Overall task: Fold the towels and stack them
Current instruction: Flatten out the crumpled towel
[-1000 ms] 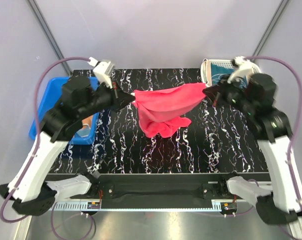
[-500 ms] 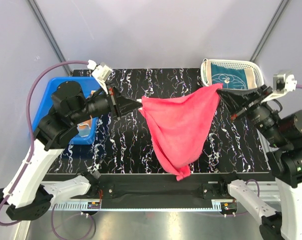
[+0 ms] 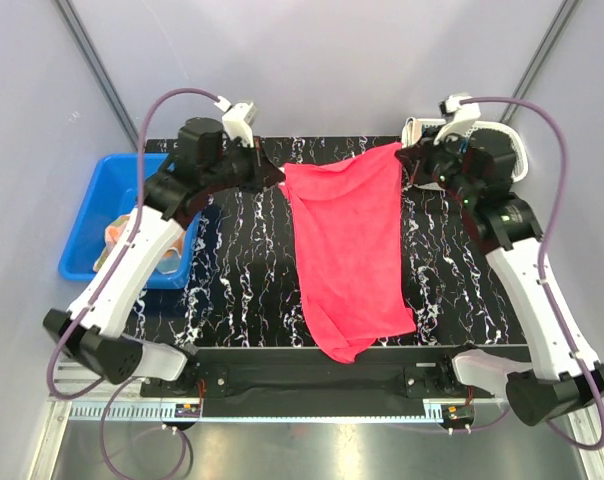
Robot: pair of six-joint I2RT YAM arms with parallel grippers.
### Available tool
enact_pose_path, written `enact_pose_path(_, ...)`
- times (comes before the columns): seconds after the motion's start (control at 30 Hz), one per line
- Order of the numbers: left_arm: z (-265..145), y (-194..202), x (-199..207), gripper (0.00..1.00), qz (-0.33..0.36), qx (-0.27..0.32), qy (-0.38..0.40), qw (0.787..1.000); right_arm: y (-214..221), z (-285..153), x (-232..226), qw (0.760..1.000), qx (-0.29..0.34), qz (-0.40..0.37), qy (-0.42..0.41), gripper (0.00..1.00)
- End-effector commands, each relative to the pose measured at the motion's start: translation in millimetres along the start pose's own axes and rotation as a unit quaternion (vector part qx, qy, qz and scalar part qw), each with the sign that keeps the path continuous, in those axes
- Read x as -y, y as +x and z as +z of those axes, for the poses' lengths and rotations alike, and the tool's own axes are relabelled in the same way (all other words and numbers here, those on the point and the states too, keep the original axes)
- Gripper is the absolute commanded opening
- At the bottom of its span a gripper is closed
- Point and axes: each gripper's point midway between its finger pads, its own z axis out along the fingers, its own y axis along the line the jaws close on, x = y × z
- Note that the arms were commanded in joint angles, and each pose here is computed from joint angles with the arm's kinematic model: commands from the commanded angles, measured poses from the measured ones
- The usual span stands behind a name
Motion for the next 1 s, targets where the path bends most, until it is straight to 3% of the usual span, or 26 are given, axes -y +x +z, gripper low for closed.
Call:
enact_pose_path(0.0,30,26,-39,0.04,-0.017,-0.029,-0.049,0.998,19,19,7,1.000,0.006,0.003,0.004,0.00)
enact_pose_path(0.03,41,41,-50,0.03,-0.036,-0.045,-0.061,0.996,57,30,15,0.999,-0.028,0.015,0.011,0.00)
enact_pose_path(0.13,80,84,-93,0.02,-0.082,-0.094,-0.089,0.988,117,68,31,0.997,-0.064,0.046,0.019,0.00)
enact_pose_path(0.27,120,118,-129,0.03,-0.109,-0.145,-0.098,0.979,164,107,48,0.992,-0.114,0.046,0.033,0.00)
enact_pose_path(0.4,156,143,-172,0.08,-0.129,-0.178,-0.123,0.968,186,142,64,0.988,-0.141,0.041,0.037,0.00)
enact_pose_path(0.5,173,144,-196,0.19,-0.141,-0.181,-0.135,0.964,198,163,71,0.986,-0.158,0.043,0.032,0.00)
enact_pose_path(0.7,162,129,-231,0.37,-0.134,-0.156,-0.220,0.954,217,175,72,0.982,-0.180,0.051,0.022,0.00)
enact_pose_path(0.8,153,121,-233,0.44,-0.136,-0.136,-0.240,0.951,221,173,69,0.982,-0.181,0.058,0.015,0.00)
enact_pose_path(0.97,162,117,-218,0.47,-0.165,-0.127,-0.203,0.957,226,174,68,0.981,-0.181,0.067,0.012,0.00)
